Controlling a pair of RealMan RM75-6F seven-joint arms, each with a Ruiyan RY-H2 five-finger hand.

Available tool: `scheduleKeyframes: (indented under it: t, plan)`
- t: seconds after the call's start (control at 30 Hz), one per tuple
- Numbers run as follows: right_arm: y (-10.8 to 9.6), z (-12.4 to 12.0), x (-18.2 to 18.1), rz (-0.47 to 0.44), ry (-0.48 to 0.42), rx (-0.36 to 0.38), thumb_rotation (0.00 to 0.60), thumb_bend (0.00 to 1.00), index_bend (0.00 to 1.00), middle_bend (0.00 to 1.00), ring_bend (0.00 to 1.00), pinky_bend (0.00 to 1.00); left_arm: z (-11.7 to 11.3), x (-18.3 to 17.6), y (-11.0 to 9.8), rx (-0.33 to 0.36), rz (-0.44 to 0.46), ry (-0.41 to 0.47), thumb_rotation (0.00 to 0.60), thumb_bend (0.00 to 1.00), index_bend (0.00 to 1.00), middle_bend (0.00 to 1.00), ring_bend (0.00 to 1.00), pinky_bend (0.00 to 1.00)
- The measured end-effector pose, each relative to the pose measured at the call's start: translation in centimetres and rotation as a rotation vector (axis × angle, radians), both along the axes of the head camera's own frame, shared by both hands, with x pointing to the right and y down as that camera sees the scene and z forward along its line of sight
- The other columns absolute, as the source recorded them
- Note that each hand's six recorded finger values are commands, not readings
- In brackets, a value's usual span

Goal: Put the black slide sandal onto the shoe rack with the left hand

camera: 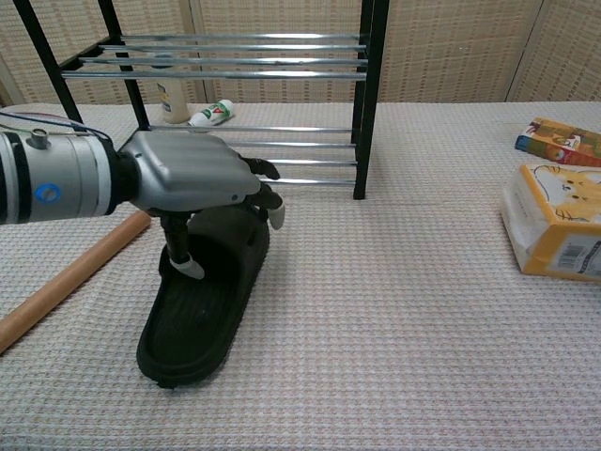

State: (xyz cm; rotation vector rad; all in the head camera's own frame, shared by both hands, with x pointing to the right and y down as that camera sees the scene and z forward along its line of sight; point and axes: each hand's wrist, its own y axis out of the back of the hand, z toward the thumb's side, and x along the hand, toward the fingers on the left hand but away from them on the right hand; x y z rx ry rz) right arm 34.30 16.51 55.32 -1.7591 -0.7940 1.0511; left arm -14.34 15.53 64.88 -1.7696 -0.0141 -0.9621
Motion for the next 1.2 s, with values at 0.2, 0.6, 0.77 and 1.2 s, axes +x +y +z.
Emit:
scheduleKeyframes:
  t: [0.2, 0.6, 0.77, 1.2]
  plan:
    - [0.2, -0.3, -0.3, -0.006, -0.001, 0.004, 0.6, 0.54, 0.0, 0.14, 0.09, 0.06, -2.0, -2.2, 1.2, 0.047, 0.049, 0.156, 0.6, 0.17, 0.23, 0.26, 0.06, 0.24]
    - [0.8, -0.9, -0.8, -0.006, -0.003, 0.007, 0.6, 0.54, 0.0, 0.14, 0.09, 0.06, -0.8, -8.6, 4.1, 0.128, 0.195, 0.21, 0.6, 0.17, 0.23, 0.26, 0.06, 0.24]
    - [1.0, -1.0, -0.9, -0.002, 0.003, 0.005, 0.6, 0.54, 0.0, 0.14, 0.09, 0.06, 0.6, -10.1, 4.8, 0.148, 0.239, 0.174, 0.6, 0.17, 0.23, 0.25, 0.06, 0.24]
    - [1.3, -1.2, -1.2, 0.009, 0.008, -0.001, 0.6, 0.54, 0.0, 0.14, 0.09, 0.06, 2.1, -9.2, 7.4, 0.123, 0.309, 0.217, 0.6, 0.14, 0.2, 0.2, 0.06, 0.24]
